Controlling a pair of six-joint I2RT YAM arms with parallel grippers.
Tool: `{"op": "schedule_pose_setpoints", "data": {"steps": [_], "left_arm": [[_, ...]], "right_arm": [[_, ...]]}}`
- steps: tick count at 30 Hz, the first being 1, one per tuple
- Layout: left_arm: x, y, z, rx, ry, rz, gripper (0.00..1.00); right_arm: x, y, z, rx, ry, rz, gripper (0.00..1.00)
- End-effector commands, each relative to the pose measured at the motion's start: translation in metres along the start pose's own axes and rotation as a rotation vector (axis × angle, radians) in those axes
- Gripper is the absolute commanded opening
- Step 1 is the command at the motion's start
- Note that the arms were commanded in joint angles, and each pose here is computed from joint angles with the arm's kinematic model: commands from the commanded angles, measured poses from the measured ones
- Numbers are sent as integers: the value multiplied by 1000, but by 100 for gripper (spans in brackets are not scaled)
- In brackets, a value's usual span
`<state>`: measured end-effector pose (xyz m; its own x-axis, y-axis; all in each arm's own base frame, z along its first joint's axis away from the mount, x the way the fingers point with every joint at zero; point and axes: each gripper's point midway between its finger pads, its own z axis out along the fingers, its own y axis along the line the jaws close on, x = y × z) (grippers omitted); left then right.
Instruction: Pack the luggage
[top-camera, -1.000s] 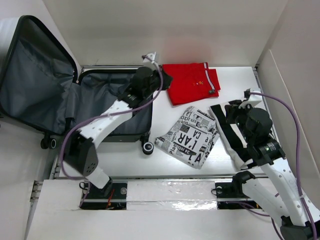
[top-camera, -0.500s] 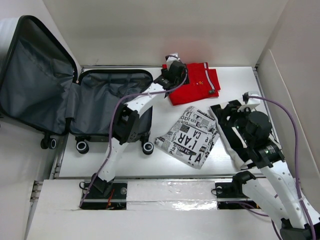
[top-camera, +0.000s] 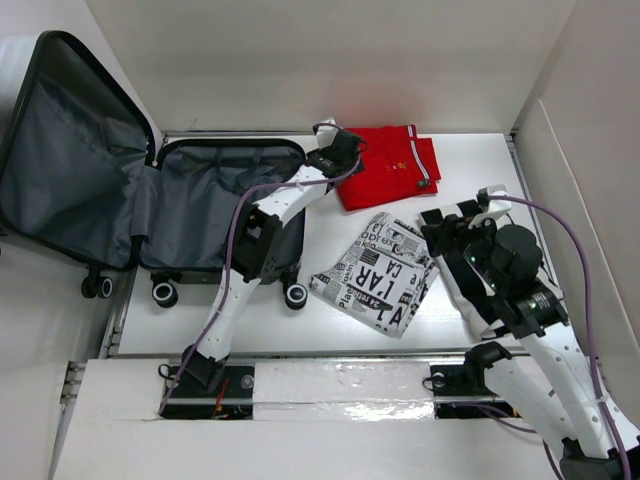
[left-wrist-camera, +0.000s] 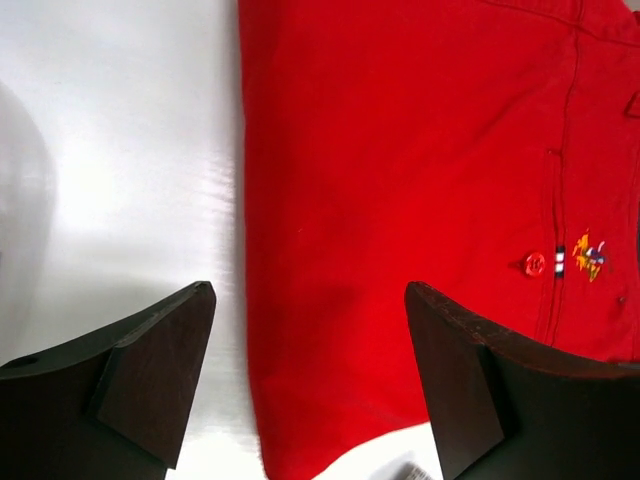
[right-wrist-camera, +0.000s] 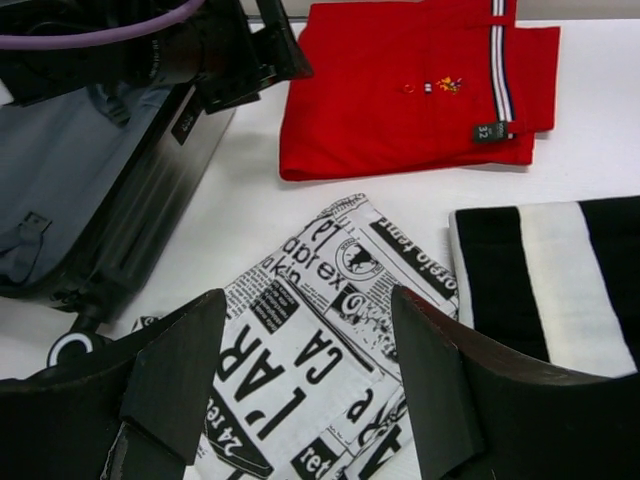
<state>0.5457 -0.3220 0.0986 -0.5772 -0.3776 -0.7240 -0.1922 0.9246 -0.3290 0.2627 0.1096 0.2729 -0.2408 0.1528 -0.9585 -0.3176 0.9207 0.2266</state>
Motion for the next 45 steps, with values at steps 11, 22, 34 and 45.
{"op": "schedule_pose_setpoints", "data": {"steps": [11, 22, 34, 45], "left_arm": [[43, -9, 36, 63, 128, -105, 46], [71, -67, -8, 250, 139, -29, 24], [53, -14, 16, 118, 106, -99, 92], [65, -27, 54, 139, 171, -150, 48]], "right_arm": [[-25, 7, -30, -32, -89, -22, 73], [-27, 18, -23, -87, -85, -12, 73], [-22, 23, -10, -123, -62, -11, 75], [-28, 22, -6, -117, -80, -22, 75]]}}
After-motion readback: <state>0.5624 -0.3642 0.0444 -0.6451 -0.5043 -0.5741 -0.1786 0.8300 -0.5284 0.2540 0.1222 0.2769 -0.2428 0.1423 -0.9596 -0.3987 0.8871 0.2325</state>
